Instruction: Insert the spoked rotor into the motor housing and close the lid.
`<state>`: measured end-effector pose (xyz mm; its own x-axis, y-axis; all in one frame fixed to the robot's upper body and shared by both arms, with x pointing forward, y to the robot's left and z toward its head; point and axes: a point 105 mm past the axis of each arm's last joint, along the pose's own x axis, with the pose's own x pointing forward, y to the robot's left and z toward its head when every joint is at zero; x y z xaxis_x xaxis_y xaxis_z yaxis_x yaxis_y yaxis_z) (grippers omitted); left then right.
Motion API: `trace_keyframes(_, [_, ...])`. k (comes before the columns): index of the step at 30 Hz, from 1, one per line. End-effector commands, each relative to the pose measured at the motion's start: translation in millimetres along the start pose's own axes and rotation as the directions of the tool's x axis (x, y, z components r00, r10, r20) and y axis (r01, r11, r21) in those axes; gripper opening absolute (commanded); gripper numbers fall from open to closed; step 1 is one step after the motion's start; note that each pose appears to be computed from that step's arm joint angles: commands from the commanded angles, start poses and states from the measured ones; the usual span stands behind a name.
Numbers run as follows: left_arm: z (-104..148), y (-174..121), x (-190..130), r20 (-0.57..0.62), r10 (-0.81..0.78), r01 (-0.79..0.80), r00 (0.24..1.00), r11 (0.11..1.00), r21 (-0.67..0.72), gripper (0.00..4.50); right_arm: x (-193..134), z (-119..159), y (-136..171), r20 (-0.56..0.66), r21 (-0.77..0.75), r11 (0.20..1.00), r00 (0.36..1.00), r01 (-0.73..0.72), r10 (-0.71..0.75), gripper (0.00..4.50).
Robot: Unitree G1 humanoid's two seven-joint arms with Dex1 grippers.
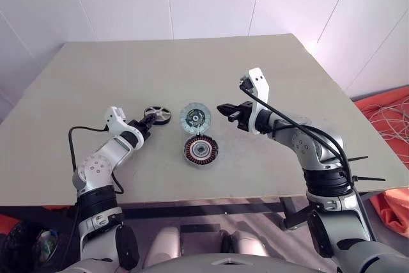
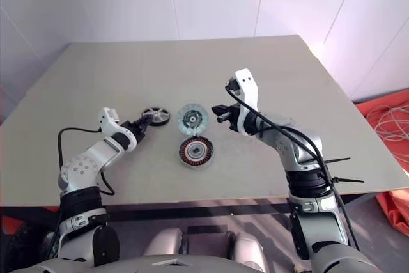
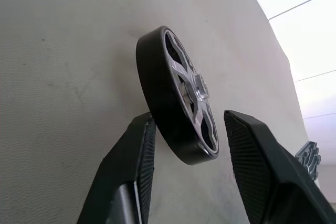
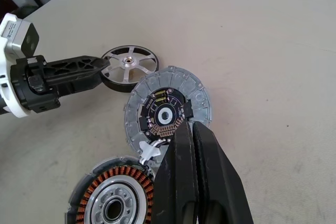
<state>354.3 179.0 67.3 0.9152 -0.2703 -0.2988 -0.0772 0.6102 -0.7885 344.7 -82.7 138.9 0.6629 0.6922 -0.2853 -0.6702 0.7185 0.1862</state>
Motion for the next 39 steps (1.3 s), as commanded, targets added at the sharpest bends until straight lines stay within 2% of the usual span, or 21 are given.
trace_keyframes(1, [10.3,-14.6,1.4,0.037,-0.056,0.056,0.998,0.998,0.001,2.33,-2.3,16.8,0.4,0.054,-0.031,1.000,0.999,0.004,-0.002,0.00])
trace_keyframes(13, [8.8,-3.3,9.7,0.047,-0.024,0.026,0.999,0.999,-0.036,2.33,-1.5,18.7,-0.4,0.058,-0.032,0.999,0.998,0.007,-0.005,0.00])
trace_keyframes(26, [7.2,-6.7,14.0,0.041,-0.035,0.036,0.999,0.999,-0.031,2.33,-1.5,19.4,-0.9,0.061,-0.034,0.999,0.998,0.012,-0.010,0.00])
trace_keyframes(29, [8.9,-7.1,12.9,0.050,-0.037,0.039,0.998,0.999,-0.030,1.77,-1.1,19.6,-1.1,0.062,-0.035,0.999,0.998,0.012,-0.009,0.00])
trace_keyframes(33, [9.8,-6.6,11.5,0.055,-0.041,0.043,0.998,0.999,-0.032,0.60,-0.7,19.4,-1.3,0.062,-0.036,0.999,0.998,0.012,-0.010,0.00])
trace_keyframes(34, [9.8,-6.7,11.1,0.055,-0.044,0.046,0.997,0.998,-0.032,0.43,-0.6,19.4,-1.2,0.061,-0.037,0.999,0.998,0.011,-0.009,0.00])
trace_keyframes(39, [9.8,-8.4,9.4,0.058,-0.061,0.063,0.996,0.997,-0.034,0.43,-0.2,19.0,-1.2,0.059,-0.038,0.999,0.998,0.009,-0.007,0.00])
